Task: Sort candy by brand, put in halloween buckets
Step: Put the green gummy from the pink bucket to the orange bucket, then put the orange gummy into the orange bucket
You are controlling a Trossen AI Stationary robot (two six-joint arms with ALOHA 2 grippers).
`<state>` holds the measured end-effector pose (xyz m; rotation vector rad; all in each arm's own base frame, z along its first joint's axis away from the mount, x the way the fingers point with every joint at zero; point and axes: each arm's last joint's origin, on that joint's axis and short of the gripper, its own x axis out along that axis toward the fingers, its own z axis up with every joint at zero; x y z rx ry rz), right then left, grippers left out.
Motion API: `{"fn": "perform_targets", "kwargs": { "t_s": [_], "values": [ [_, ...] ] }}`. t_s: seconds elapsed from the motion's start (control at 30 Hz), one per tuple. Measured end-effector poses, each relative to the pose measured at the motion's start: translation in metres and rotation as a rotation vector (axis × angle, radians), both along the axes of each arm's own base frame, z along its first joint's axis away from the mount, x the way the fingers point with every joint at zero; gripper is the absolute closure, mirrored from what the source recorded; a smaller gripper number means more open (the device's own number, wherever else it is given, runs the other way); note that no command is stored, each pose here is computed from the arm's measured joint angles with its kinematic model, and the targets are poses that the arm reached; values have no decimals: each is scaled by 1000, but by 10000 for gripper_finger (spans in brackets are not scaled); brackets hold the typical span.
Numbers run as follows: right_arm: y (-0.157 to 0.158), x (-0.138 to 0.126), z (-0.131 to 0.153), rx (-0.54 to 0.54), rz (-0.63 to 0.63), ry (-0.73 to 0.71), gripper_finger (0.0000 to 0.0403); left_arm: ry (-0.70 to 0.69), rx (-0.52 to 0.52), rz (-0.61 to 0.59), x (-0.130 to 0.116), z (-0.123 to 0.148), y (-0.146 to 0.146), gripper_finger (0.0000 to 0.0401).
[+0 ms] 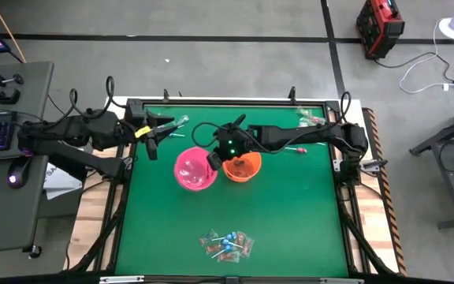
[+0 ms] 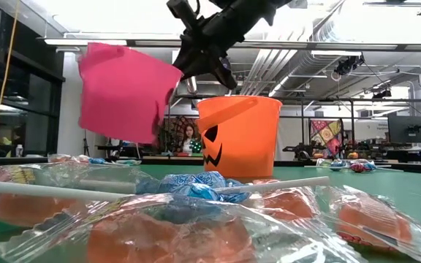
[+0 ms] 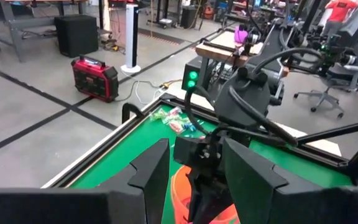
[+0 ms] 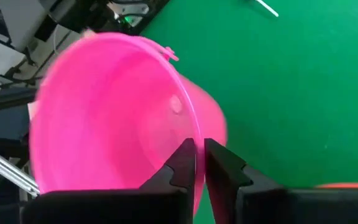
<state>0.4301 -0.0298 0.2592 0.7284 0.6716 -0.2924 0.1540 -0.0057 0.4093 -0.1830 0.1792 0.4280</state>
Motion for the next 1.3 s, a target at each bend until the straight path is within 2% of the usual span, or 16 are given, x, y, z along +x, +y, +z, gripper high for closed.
{"fn": "perform_targets", "kwargs": {
  "t_s": [0.13,0.37,0.47,0.6,0.67,0.73,0.83,0.93,1.13,1.3],
  "values": [
    [2,-2,-3,5,1,39,345,31,-8,3,-1,-3,0,261],
    [2,-1,-1,-1,-14,20,292,51,-7,4,-1,-5,0,261],
    [-1,-4,7,-32,1,0,283,63,11,0,-2,-6,0,261],
    [-14,-19,30,-86,10,-29,281,91,21,13,-2,-8,1,261],
    [-23,-31,45,-114,0,-34,281,109,-24,108,-4,-13,5,261],
    [-31,-45,61,-146,-21,-35,281,169,-127,217,-3,-24,13,261],
    [-38,-72,88,-196,-60,-44,281,384,-228,318,1,-48,31,261],
    [-42,-100,110,-233,-114,-36,281,561,-355,352,13,-75,54,261],
    [-32,-159,139,-284,-210,56,281,809,-451,398,31,-121,108,261],
    [-15,-197,146,-305,-312,172,281,861,-489,480,32,-143,156,261]
  ]
}}
